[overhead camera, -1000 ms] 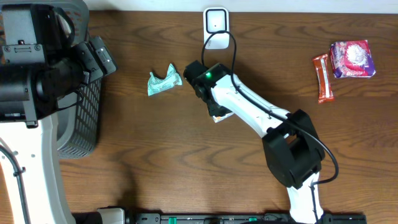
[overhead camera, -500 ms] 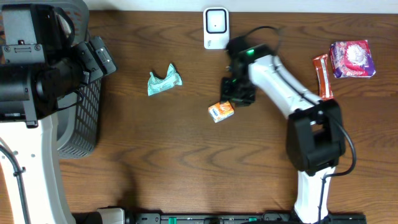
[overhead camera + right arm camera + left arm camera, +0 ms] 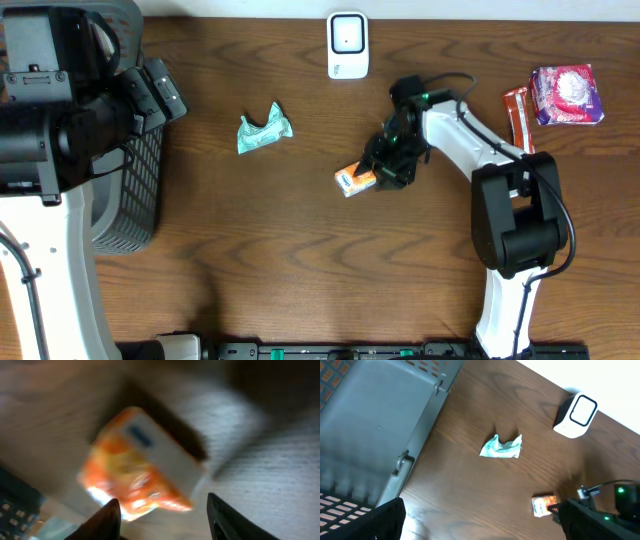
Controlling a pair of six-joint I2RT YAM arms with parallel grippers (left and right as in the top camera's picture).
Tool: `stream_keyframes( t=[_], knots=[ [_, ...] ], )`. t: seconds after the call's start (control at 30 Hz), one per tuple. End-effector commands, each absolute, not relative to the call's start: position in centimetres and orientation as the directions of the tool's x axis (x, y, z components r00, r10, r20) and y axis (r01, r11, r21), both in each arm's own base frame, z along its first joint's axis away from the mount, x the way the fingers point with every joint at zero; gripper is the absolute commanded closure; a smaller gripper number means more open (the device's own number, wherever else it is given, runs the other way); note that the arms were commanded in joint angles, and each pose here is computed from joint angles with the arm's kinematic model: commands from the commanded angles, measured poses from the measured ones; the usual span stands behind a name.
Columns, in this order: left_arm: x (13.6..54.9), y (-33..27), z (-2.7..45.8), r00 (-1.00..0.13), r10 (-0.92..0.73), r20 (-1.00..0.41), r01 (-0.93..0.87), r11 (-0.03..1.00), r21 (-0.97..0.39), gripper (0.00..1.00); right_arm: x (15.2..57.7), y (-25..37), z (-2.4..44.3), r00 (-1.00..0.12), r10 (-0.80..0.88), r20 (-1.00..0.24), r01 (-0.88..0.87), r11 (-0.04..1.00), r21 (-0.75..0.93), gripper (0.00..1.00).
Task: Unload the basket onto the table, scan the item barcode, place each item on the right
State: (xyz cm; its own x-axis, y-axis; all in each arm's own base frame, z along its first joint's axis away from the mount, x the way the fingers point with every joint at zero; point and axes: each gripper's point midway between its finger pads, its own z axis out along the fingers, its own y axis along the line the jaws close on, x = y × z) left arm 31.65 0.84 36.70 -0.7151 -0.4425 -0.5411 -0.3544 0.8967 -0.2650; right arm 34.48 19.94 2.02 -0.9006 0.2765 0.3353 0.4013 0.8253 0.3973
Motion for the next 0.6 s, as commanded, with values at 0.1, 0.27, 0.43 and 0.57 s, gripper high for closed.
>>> stream_keyframes(
  t=[0.1, 0.27, 0.43, 0.57],
  knots=[
    [31.7, 1.1, 36.4, -0.721, -0.434, -0.541, -0.355, 0.901, -0.249, 0.02, 33.7, 20.6, 1.2, -0.855, 0.365, 0.367, 0.5, 0.767, 0.402, 0.48],
    [31.7, 1.1, 36.4, -0.721, -0.434, -0.541, -0.355, 0.901, -0.249, 0.02, 36.8, 21.1, 1.1, -0.897, 0.363, 0.252, 0.441, 0.752, 0.49, 0.48],
    [31.7, 1.1, 36.4, -0.721, -0.434, -0.541, -0.355, 0.901, -0.249, 0.02, 39.8, 21.4, 1.7, -0.926, 0.352, 0.133, 0.363, 0.741, 0.565, 0.48],
    [31.7, 1.1, 36.4, -0.721, -0.434, -0.541, -0.355, 0.901, -0.249, 0.02, 40.2, 21.7, 1.9, -0.921, 0.368, 0.128, 0.371, 0.729, 0.575, 0.42]
  ],
)
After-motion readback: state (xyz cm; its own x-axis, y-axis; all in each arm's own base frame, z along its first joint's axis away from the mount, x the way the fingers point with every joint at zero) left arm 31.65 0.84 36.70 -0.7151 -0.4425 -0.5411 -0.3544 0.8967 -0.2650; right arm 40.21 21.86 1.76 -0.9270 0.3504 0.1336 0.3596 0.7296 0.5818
